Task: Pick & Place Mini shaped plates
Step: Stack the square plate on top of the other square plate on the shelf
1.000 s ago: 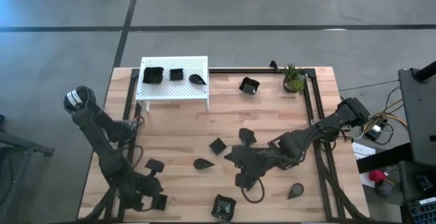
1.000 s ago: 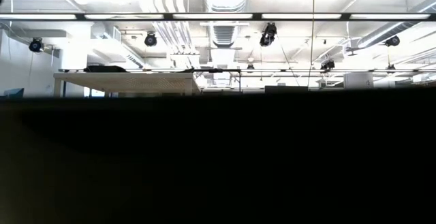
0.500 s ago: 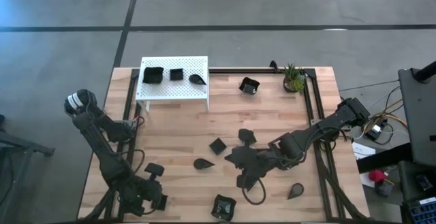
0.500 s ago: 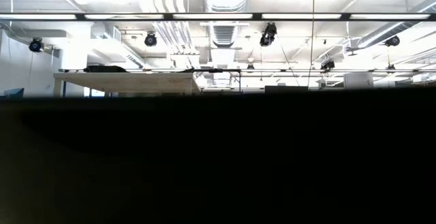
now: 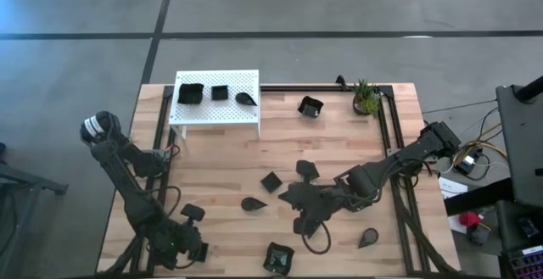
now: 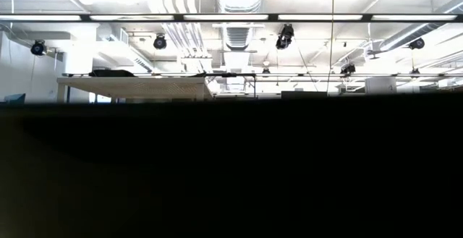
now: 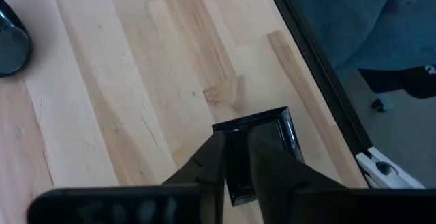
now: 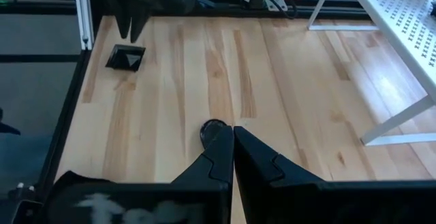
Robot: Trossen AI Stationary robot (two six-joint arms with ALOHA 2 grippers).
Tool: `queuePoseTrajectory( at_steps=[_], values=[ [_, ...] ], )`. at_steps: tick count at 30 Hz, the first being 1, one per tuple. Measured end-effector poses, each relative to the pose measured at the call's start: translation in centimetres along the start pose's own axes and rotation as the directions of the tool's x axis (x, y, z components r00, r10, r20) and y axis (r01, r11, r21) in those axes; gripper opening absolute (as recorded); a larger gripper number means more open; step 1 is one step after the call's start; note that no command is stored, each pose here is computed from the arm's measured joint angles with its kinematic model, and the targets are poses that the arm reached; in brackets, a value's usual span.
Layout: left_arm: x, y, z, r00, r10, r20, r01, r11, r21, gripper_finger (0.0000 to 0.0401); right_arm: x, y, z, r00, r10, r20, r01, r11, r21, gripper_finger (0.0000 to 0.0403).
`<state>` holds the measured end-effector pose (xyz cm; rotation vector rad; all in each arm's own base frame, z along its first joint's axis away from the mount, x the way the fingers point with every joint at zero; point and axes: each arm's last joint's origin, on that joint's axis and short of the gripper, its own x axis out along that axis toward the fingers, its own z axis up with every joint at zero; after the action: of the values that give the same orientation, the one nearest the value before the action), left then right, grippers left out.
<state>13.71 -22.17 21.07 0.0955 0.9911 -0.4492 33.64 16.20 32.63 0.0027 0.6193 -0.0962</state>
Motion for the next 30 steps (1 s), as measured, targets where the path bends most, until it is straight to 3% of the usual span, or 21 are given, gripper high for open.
queuePoseTrajectory(
  at_steps=[4, 14, 30],
  values=[
    [0.8, -0.1, -0.2, 1.000, 0.014, -0.021, -0.013, 1.000, 0.011, 0.0087, 0.0, 0.0, 0.1, 1.000, 0.004, 0.009, -0.004, 1.000, 0.004, 0.0008],
    [3.5, -0.3, -1.1, 0.991, 0.070, -0.112, -0.065, 0.997, 0.050, 0.0089, 0.0, 0.0, 0.1, 1.000, 0.004, 0.009, -0.004, 1.000, 0.001, 0.0008],
    [5.0, -0.4, -1.7, 0.984, 0.085, -0.156, -0.082, 0.996, 0.027, 0.0087, 0.0, 0.0, 0.1, 1.000, 0.004, 0.009, -0.004, 1.000, 0.001, 0.0008]
  ],
)
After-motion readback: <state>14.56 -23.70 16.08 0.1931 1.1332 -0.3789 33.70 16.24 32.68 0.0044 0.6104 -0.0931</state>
